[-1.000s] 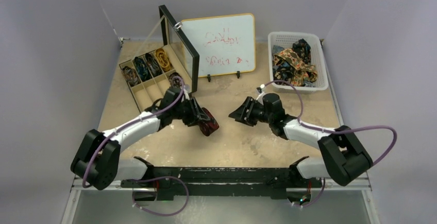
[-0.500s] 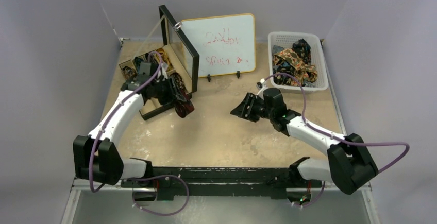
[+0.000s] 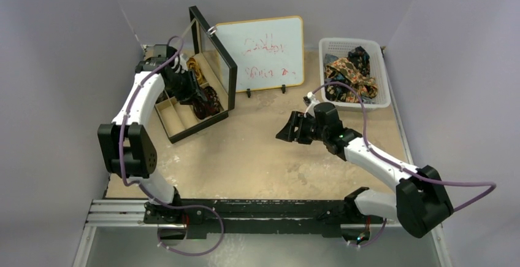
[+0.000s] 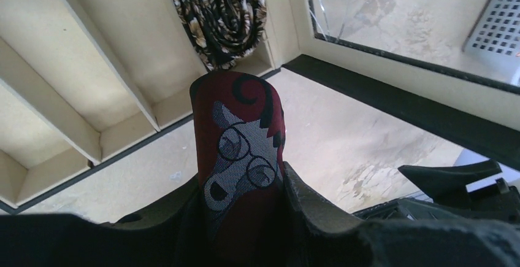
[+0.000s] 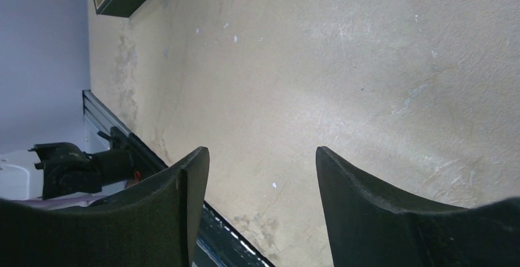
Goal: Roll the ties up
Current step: Place the tie in the storage box.
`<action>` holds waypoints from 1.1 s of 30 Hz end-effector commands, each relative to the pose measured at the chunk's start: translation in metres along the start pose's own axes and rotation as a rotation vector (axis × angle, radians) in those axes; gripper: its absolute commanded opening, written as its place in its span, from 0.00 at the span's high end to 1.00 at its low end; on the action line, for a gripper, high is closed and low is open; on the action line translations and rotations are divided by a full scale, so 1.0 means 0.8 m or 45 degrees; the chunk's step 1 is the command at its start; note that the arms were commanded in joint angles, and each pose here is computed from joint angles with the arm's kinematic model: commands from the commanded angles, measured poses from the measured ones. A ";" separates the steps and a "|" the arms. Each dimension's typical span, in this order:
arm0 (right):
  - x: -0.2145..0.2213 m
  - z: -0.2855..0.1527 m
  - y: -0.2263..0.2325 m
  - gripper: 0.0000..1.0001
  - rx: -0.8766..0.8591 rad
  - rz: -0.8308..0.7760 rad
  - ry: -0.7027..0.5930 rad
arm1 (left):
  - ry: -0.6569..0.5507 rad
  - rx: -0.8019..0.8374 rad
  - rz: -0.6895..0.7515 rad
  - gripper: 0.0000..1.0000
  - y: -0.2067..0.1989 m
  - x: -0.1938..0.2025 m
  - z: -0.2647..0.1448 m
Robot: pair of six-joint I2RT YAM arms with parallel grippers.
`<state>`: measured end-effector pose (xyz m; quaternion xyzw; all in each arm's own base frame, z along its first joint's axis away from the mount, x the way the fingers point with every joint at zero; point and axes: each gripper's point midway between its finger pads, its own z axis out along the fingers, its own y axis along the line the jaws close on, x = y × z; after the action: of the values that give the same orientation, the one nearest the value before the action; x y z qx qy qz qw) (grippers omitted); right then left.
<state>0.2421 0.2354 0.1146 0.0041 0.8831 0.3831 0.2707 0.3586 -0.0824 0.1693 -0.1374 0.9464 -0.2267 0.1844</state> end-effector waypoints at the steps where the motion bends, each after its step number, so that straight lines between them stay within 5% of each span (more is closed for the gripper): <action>1: -0.016 -0.009 0.014 0.32 -0.014 -0.129 -0.015 | 0.055 -0.086 0.009 0.84 0.019 -0.010 -0.004; 18: -0.006 0.002 0.000 0.30 0.017 -0.210 0.066 | 0.211 -0.316 -0.126 0.82 0.063 -0.058 0.037; 33: -0.002 0.007 -0.006 0.31 0.025 -0.218 0.089 | 0.302 -0.394 -0.205 0.82 0.086 -0.044 0.066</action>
<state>0.2413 0.2292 0.0976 -0.0661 0.9000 0.3411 0.2633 0.4000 -0.0341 0.1098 -0.1937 0.9740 -0.1100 0.0410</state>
